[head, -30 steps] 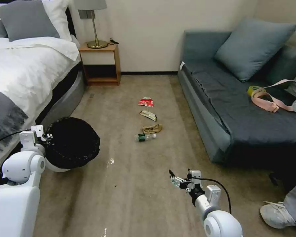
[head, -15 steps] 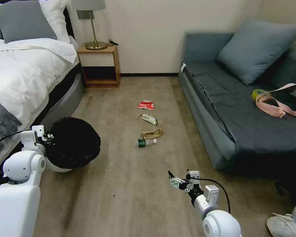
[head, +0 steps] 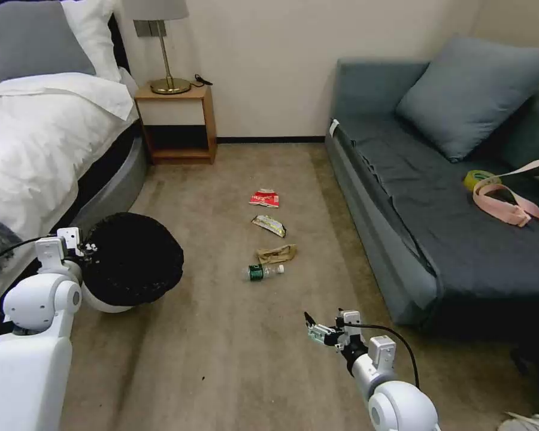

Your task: Pick up the trash bin, then pick up the garbage on the floor and place it into the trash bin.

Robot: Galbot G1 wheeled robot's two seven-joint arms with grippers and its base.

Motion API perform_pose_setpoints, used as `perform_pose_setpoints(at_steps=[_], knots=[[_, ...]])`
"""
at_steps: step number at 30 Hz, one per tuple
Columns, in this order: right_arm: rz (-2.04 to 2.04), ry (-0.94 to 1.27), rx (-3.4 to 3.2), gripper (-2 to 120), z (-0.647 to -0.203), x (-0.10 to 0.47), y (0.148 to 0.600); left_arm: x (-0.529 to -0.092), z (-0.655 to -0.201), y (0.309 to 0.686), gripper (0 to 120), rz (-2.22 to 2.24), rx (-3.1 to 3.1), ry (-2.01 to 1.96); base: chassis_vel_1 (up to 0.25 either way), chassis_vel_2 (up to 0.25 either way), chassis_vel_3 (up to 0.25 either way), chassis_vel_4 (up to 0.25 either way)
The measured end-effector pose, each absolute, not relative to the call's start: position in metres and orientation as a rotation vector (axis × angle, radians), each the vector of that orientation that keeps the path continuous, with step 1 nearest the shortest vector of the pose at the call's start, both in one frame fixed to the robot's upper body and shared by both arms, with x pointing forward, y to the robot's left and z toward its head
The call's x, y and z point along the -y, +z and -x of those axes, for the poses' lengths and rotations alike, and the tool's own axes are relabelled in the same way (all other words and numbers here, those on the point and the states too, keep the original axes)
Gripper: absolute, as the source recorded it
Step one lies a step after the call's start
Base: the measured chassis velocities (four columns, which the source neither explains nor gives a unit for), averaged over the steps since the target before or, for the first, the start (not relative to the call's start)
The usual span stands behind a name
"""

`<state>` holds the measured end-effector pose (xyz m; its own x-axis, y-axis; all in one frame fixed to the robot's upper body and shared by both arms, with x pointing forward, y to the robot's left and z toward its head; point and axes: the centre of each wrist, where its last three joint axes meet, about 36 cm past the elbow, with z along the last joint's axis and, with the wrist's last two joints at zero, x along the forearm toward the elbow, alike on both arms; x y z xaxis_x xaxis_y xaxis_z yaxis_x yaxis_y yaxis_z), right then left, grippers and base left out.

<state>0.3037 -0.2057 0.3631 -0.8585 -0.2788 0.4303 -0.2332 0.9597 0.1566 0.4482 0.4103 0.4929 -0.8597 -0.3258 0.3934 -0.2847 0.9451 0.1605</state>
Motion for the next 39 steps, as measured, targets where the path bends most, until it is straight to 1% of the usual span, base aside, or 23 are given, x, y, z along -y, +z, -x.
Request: perform_pose_setpoints(at_steps=[17,39], knots=[[-0.43,-0.011,2.618,100,-0.309,0.221,0.361,-0.405,-0.452,0.489,4,-0.427,2.671,-0.146,-0.115,0.106,0.108,-0.107],[-0.5,0.049,2.598,100,-0.324,0.221,0.355,-0.4,-0.453,0.482,4,-0.42,2.665,-0.143,-0.109,0.107,0.107,-0.112]])
